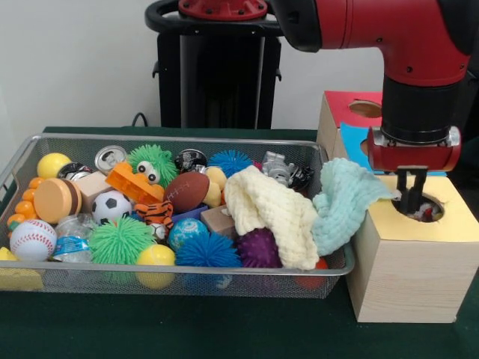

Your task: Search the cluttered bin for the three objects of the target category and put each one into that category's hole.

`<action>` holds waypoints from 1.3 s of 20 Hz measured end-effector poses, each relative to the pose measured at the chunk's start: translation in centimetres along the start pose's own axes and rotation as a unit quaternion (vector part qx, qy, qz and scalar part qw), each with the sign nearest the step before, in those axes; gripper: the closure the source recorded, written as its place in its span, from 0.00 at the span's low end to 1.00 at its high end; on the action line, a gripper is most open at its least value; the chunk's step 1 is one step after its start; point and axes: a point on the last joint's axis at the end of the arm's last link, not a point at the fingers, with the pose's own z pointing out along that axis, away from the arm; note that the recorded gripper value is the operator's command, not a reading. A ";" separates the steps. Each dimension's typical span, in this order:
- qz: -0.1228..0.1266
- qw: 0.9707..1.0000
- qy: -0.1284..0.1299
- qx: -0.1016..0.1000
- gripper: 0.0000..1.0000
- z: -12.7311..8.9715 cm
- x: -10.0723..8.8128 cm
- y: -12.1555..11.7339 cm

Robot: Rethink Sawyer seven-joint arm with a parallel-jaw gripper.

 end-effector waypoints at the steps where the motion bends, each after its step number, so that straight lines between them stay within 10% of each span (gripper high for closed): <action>1: 0.000 1.000 -0.001 0.001 1.00 -0.1 0.0 0.0; 19: 0.001 0.996 -0.088 0.003 1.00 -11.1 -3.7 -0.2; 26: -0.007 0.990 -0.132 0.041 1.00 -16.1 -4.1 -2.1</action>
